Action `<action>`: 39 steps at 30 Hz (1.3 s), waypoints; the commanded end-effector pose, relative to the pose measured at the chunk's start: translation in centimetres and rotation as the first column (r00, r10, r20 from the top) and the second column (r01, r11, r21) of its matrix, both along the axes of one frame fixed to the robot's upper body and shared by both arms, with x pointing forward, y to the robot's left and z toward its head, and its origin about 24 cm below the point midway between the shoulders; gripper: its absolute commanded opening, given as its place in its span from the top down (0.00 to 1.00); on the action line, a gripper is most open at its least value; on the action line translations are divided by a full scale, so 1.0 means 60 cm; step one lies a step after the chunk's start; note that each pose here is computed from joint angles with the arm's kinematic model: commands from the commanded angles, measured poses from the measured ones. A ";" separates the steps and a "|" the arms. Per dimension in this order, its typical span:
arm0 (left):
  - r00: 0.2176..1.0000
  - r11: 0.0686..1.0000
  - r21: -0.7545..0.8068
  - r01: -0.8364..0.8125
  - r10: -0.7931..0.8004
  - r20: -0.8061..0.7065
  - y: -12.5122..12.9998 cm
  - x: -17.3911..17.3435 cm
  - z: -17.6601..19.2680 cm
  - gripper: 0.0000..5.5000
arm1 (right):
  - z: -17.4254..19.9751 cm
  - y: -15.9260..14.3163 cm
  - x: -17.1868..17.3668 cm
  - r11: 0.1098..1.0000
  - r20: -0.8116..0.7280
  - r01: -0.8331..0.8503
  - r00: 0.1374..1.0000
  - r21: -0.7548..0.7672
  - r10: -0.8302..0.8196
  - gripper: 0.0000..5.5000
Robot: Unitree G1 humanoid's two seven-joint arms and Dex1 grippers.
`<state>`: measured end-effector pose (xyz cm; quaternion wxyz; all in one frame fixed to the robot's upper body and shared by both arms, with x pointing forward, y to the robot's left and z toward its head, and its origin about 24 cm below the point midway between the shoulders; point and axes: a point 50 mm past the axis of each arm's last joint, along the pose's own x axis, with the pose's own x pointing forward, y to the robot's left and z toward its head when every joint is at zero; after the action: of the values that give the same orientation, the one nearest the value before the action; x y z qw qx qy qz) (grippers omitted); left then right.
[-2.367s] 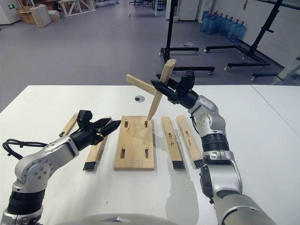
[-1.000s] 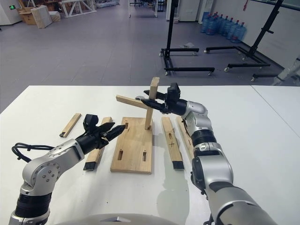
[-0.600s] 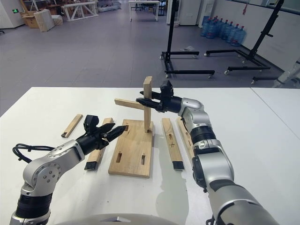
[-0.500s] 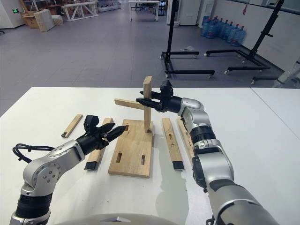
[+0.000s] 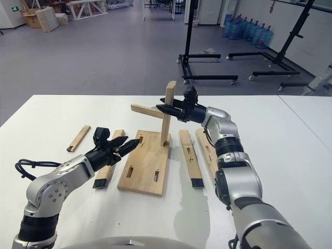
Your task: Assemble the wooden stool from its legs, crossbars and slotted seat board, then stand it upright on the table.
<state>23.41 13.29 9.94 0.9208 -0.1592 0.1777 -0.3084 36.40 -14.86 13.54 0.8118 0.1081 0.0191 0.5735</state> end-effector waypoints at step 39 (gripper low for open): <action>1.000 1.000 0.017 0.009 -0.009 -0.011 -0.004 -0.002 -0.002 0.38 | -0.144 -0.015 -0.041 0.972 -0.295 0.000 0.953 -0.237 -0.072 0.42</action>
<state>23.41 12.96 9.89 0.9194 -0.1616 0.1784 -0.3111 33.30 -15.86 3.71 0.8156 0.0918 0.2200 0.5272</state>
